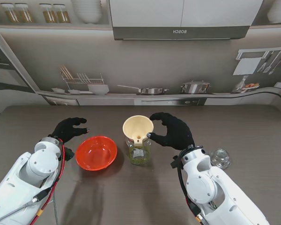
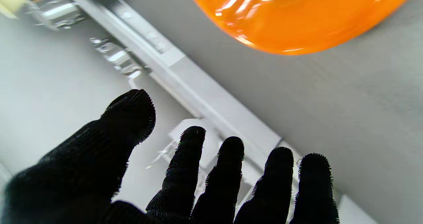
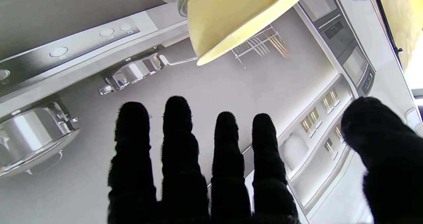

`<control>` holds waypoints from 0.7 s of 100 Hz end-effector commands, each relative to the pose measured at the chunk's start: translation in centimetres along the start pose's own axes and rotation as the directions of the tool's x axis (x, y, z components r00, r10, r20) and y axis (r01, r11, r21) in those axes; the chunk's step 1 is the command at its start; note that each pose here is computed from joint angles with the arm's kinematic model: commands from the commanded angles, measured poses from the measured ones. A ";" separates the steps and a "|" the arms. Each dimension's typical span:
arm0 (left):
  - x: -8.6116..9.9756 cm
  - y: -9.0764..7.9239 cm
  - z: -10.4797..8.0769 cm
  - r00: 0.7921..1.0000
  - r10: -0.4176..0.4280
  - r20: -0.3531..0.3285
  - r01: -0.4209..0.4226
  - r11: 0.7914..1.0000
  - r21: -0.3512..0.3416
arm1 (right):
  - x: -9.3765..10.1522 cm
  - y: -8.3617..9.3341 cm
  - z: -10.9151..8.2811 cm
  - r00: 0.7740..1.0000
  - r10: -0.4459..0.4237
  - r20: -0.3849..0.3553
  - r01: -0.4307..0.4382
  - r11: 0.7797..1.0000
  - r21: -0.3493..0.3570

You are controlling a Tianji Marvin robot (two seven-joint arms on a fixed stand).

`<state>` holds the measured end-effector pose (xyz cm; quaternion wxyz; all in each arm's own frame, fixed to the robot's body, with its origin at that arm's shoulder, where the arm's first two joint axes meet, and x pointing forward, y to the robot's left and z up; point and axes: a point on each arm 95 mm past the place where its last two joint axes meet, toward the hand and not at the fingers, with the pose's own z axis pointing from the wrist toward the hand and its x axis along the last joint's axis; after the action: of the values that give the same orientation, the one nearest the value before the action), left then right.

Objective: Pour mung beans into a glass jar with a funnel

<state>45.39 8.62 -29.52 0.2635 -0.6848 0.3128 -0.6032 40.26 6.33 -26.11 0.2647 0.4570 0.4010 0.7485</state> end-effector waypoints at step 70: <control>6.2 3.4 -6.0 0.925 -0.087 -0.371 0.119 0.991 0.066 | 0.5 -0.5 -0.1 1.000 -0.004 -0.002 0.005 0.999 0.035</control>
<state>40.22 2.94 -26.52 0.2132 -0.5598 0.2904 -0.7462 40.21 6.52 -26.29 0.2641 0.4593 0.4077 0.7437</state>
